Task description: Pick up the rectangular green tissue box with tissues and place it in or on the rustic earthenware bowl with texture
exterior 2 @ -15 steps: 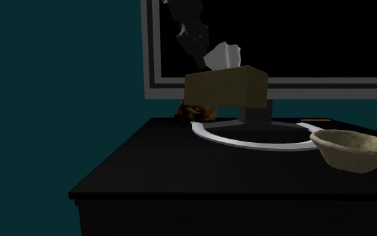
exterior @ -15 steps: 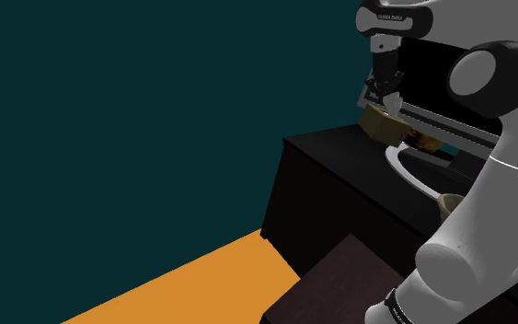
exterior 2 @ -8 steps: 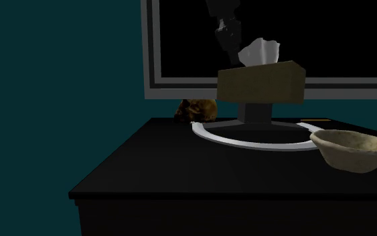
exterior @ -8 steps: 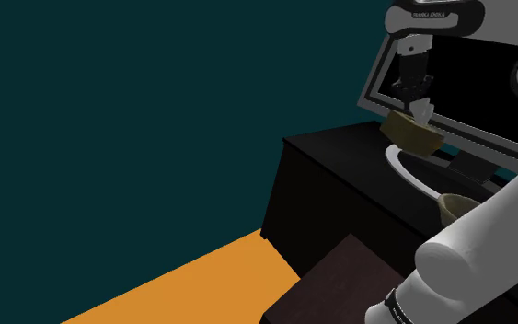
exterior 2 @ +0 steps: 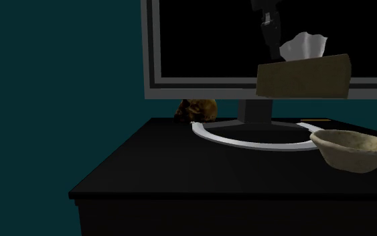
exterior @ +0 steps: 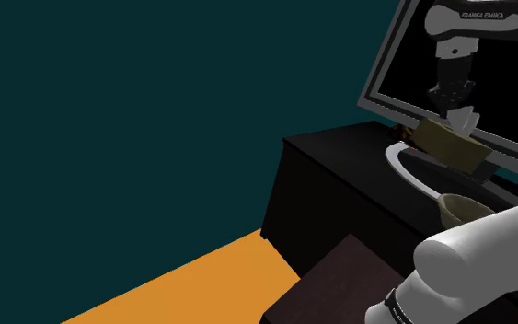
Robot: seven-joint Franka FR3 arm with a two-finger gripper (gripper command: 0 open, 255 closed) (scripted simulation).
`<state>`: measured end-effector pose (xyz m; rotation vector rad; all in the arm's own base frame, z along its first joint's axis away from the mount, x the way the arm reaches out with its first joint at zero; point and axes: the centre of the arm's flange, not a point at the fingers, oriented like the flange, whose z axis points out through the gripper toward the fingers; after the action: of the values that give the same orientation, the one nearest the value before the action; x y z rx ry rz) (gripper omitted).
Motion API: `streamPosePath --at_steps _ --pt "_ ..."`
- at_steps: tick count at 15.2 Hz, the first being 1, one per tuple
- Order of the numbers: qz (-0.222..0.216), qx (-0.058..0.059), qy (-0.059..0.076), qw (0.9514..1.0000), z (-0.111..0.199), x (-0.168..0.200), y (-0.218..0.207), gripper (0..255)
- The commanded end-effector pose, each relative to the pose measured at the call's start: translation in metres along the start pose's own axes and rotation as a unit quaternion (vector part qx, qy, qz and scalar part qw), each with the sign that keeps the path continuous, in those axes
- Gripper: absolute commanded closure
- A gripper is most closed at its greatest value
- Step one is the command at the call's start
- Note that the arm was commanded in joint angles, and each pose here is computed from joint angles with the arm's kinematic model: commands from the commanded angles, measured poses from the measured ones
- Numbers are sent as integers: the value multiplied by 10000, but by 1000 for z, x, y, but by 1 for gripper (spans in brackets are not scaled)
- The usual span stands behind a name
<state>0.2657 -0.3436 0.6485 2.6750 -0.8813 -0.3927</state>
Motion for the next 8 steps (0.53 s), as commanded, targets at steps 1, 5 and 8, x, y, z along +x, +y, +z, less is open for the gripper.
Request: streamPosePath --at_steps 1,5,8 --pt "-3 -1 1 10000 7 -20 15 255" --pt "-3 -1 1 10000 19 -63 44 255" --pt "-3 -1 1 10000 29 -95 65 255"
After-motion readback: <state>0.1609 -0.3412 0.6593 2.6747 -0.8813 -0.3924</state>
